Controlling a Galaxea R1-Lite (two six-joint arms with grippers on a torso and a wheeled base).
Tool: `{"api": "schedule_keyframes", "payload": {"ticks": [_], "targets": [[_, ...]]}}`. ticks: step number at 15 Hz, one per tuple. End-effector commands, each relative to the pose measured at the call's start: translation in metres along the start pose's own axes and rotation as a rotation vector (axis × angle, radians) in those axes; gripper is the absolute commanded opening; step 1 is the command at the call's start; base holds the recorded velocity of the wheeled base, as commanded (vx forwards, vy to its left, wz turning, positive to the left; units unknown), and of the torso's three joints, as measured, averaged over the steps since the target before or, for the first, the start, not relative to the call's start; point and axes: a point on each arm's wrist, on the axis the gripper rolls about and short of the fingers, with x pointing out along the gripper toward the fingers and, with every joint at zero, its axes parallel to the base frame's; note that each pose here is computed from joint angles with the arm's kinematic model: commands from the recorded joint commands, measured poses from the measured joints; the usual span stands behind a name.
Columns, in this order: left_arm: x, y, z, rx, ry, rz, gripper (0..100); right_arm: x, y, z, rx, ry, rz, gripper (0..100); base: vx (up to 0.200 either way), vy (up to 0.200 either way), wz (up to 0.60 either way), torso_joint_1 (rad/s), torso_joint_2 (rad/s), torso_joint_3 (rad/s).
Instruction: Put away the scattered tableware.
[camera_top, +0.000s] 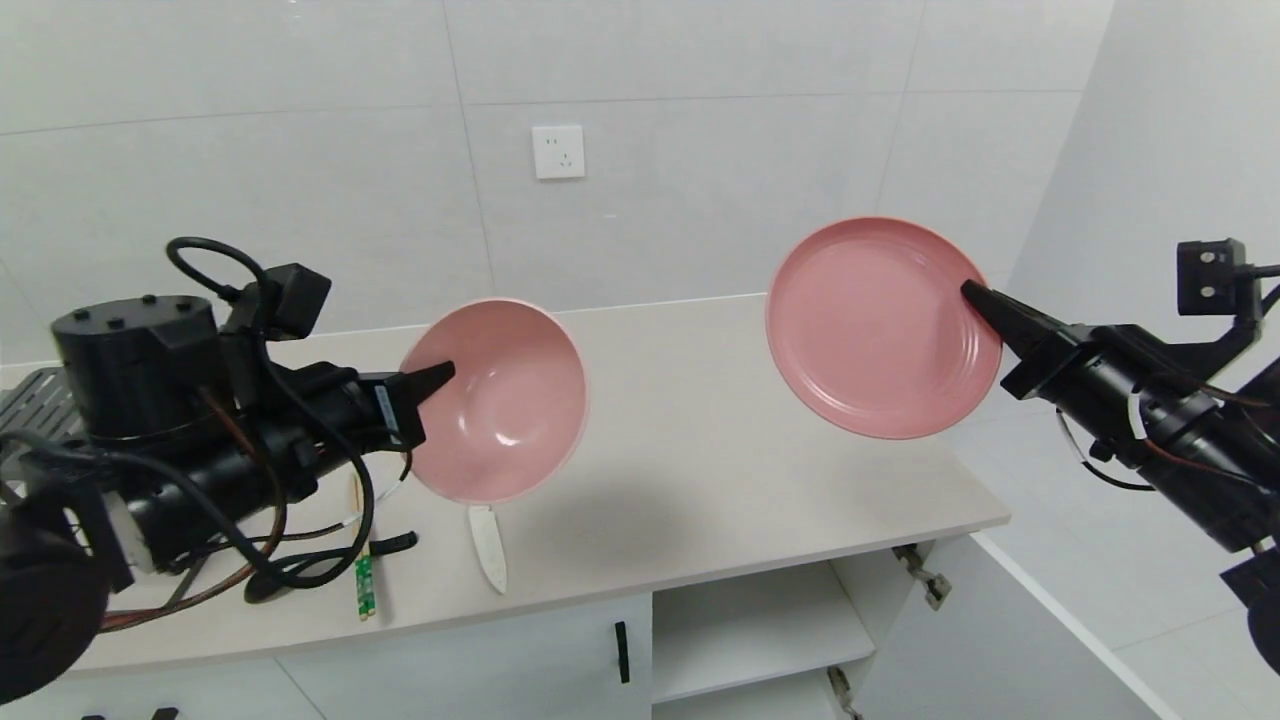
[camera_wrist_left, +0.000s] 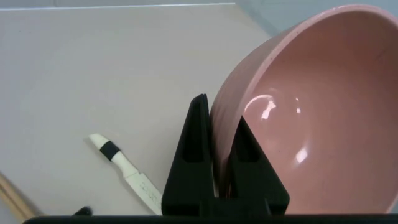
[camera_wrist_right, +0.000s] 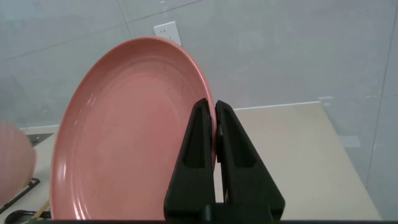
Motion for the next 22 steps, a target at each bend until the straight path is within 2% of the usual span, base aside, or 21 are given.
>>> {"api": "schedule_keyframes", "payload": {"ticks": [1, 3, 4, 6, 7, 9, 10, 12, 14, 17, 18, 19, 20, 22], "targets": [[-0.042, -0.004, 0.004, -0.004, -0.061, -0.016, 0, -0.003, 0.003, 0.005, 0.0, -0.017, 0.01, 0, 0.0, 0.0, 0.0, 0.0, 0.0, 0.0], [-0.057, -0.007, 0.001, -0.003, -0.076, -0.04, 0, -0.004, 0.007, 0.007, 0.001, -0.018, 0.035, 0, 0.0, 0.0, 0.0, 0.0, 0.0, 0.0], [-0.062, -0.008, 0.0, -0.028, -0.083, -0.072, 0, -0.007, 0.012, 0.012, -0.002, -0.035, 0.05, 0, 0.0, 0.0, 0.0, 0.0, 0.0, 0.0], [-0.07, -0.011, 0.005, -0.062, -0.146, -0.118, 0, -0.009, 0.017, 0.017, -0.004, -0.052, 0.069, 0, 0.0, 0.0, 0.0, 0.0, 0.0, 0.0], [-0.078, -0.014, 0.008, -0.073, -0.178, -0.191, 0, -0.011, 0.019, 0.02, -0.005, -0.062, 0.075, 0, 0.0, 0.0, 0.0, 0.0, 0.0, 0.0], [-0.087, -0.016, 0.006, -0.084, -0.16, -0.267, 0, -0.011, 0.019, 0.02, -0.005, -0.063, 0.077, 0, 0.0, 0.0, 0.0, 0.0, 0.0, 0.0], [-0.089, -0.013, -0.004, -0.097, -0.119, -0.252, 0, -0.011, 0.019, 0.02, -0.006, -0.064, 0.077, 0, 0.0, 0.0, 0.0, 0.0, 0.0, 0.0], [-0.084, -0.007, -0.011, -0.114, -0.069, -0.22, 0, -0.012, 0.019, 0.02, -0.006, -0.063, 0.074, 0, 0.0, 0.0, 0.0, 0.0, 0.0, 0.0], [-0.08, -0.005, -0.013, -0.104, -0.063, -0.207, 0, -0.021, 0.021, 0.017, -0.007, -0.032, 0.111, 0, 0.0, 0.0, 0.0, 0.0, 0.0, 0.0], [-0.085, -0.005, -0.02, -0.108, -0.051, -0.194, 0, -0.026, 0.024, 0.021, -0.01, -0.031, 0.152, 0, 0.0, 0.0, 0.0, 0.0, 0.0, 0.0], [-0.09, -0.003, -0.026, -0.084, -0.038, -0.162, 0, -0.029, 0.025, 0.024, -0.013, -0.04, 0.153, 0, 0.0, 0.0, 0.0, 0.0, 0.0, 0.0], [-0.092, -0.003, -0.031, -0.043, -0.036, -0.141, 0, -0.031, 0.025, 0.022, -0.012, -0.031, 0.149, 0, 0.0, 0.0, 0.0, 0.0, 0.0, 0.0], [-0.09, -0.002, -0.032, -0.022, -0.03, -0.134, 0, -0.032, 0.025, 0.021, -0.015, -0.028, 0.149, 0, 0.0, 0.0, 0.0, 0.0, 0.0, 0.0], [-0.091, -0.003, -0.032, -0.003, -0.036, -0.134, 0, -0.032, 0.025, 0.021, -0.016, -0.026, 0.149, 0, 0.0, 0.0, 0.0, 0.0, 0.0, 0.0]]}}
